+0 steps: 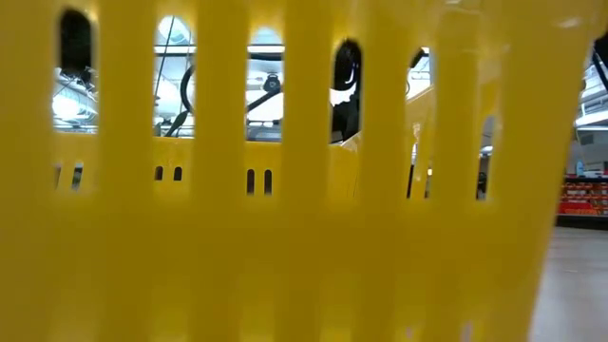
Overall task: Stack baskets on shelf by color
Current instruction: Stack the bottom black bin on the stacked black bins
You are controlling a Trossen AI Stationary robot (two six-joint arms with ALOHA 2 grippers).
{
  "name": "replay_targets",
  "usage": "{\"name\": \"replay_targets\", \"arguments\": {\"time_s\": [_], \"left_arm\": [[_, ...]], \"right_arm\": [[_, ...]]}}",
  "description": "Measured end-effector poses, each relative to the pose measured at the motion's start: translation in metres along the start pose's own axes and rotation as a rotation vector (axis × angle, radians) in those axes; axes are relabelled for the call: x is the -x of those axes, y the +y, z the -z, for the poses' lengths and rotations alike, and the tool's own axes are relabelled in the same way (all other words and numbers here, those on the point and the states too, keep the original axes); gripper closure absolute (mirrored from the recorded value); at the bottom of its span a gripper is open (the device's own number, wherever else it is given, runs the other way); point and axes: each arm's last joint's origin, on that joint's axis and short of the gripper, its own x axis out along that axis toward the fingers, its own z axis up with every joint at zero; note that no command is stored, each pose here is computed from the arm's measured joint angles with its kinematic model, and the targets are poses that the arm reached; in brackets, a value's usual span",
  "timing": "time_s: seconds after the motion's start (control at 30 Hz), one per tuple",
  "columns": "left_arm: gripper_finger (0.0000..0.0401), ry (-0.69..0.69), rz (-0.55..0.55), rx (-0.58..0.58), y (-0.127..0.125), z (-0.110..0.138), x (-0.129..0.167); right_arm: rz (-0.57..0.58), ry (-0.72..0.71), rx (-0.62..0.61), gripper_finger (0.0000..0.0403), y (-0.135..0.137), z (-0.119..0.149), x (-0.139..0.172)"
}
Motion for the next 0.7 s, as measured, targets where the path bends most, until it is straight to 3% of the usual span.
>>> {"name": "replay_targets", "arguments": {"time_s": [0.37, 0.7], "left_arm": [[0.0341, 0.0, 0.0, 0.0, 0.0, 0.0, 0.0], [0.0345, 0.0, 0.0, 0.0, 0.0, 0.0, 0.0]], "right_arm": [[0.027, -0.012, -0.015, 0.005, -0.001, -0.001, 0.0], [0.14, -0.029, 0.016, 0.0035, -0.023, -0.004, 0.001]]}}
